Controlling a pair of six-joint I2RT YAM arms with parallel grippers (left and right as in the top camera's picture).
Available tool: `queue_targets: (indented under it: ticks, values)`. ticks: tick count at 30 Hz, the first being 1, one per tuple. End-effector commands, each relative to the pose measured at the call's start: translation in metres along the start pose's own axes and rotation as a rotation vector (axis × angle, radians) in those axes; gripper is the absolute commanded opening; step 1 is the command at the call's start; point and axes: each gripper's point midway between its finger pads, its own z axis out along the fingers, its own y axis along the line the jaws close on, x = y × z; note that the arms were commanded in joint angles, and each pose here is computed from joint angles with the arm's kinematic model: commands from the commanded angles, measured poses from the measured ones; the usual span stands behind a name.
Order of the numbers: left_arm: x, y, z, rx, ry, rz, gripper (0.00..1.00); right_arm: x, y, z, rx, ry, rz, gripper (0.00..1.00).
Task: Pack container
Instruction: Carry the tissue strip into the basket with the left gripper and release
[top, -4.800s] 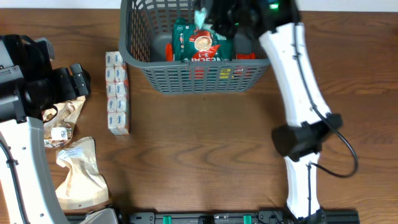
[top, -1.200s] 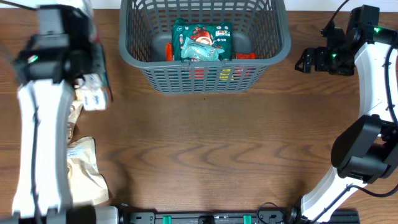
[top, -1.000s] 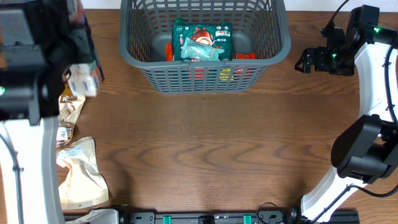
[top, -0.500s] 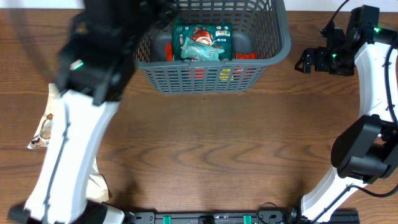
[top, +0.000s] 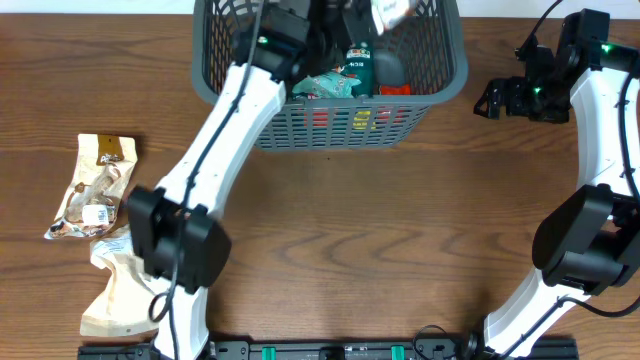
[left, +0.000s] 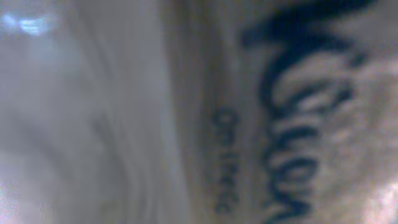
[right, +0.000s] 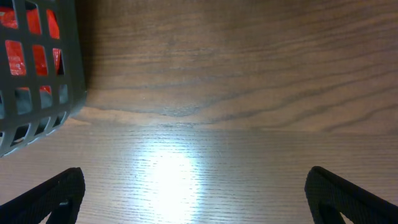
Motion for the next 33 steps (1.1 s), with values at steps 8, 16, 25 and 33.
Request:
queue_targets:
  ticks: [8,16,25,33]
  values:
    - [0.015,-0.02,0.01,0.082,0.053,0.039,0.29,0.002,-0.003,-0.001,0.0,0.005,-0.021,0.99]
    - [-0.001,-0.005,-0.02,0.03,0.014,-0.026,0.94,0.006,-0.003,-0.001,-0.002,0.017,-0.038,0.99]
    - [0.003,0.033,-0.125,-0.176,0.099,-0.043,0.96,0.007,-0.002,-0.001,-0.003,0.021,-0.04,0.99]
    - [0.014,0.063,-0.25,-0.447,0.121,-0.18,0.97,0.007,-0.002,-0.001,-0.004,0.025,-0.047,0.99]
